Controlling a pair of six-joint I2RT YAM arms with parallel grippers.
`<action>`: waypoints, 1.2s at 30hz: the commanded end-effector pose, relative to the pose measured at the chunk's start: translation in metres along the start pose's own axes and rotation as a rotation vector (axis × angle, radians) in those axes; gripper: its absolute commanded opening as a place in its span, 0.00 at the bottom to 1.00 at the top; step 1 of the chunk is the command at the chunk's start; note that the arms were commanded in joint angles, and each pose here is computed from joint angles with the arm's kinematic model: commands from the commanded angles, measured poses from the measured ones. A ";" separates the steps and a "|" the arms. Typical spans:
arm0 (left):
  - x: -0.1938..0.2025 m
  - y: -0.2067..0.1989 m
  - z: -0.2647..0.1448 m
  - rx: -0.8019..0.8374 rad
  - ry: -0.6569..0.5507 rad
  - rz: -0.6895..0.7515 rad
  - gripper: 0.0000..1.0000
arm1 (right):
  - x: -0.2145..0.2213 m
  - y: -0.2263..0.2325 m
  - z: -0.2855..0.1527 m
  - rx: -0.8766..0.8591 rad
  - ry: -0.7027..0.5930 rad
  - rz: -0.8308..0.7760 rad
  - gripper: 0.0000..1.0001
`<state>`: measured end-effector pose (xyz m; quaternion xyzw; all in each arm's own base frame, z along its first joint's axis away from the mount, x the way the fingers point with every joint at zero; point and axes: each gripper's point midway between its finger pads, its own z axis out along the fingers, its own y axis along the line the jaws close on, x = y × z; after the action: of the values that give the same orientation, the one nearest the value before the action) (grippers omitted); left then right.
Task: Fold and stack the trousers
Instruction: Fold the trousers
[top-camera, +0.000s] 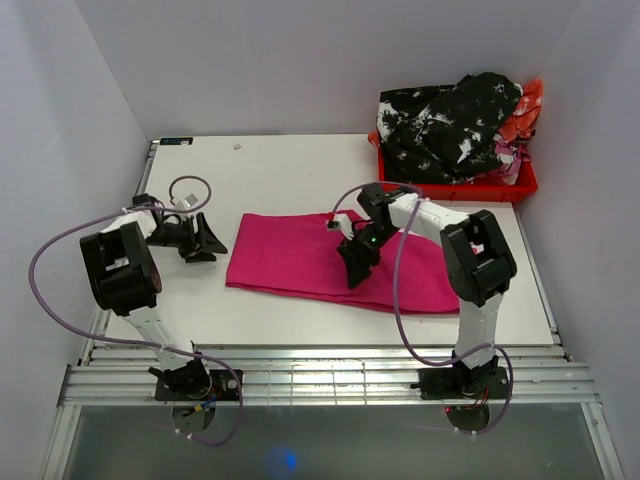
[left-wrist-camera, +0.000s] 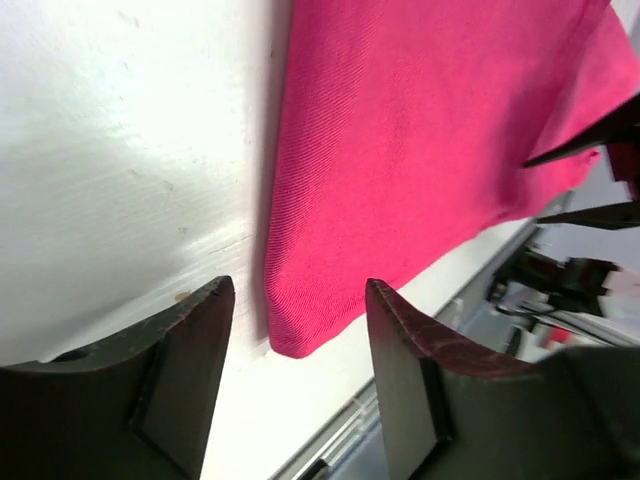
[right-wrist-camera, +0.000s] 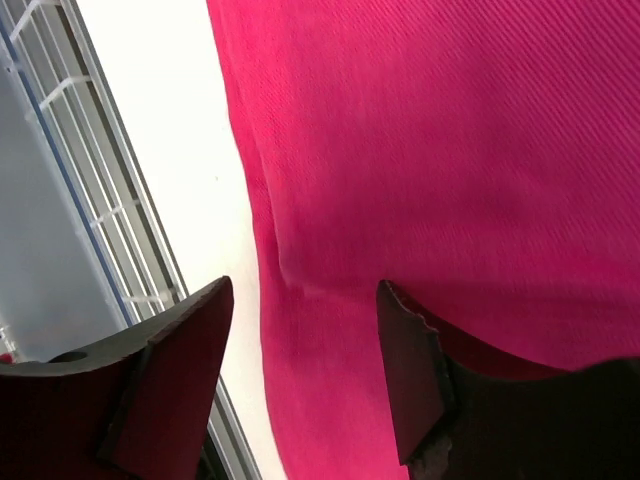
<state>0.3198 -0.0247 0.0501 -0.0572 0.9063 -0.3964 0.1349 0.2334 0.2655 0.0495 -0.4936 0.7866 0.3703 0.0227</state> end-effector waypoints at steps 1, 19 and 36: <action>-0.040 -0.017 -0.034 -0.107 -0.136 0.194 0.68 | 0.000 -0.013 -0.046 0.138 -0.083 -0.063 0.66; -0.030 0.008 0.038 0.004 -0.002 0.124 0.67 | 0.205 -0.061 -0.206 0.507 -0.126 0.604 0.70; -0.021 -0.001 0.060 0.138 0.011 0.054 0.39 | 0.242 -0.090 -0.199 0.508 -0.098 0.772 0.69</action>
<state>0.3626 -0.0583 0.0253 -0.0347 0.8766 -0.4578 0.1446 0.2448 -0.0578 0.0469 -0.1274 0.9755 0.1745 0.0414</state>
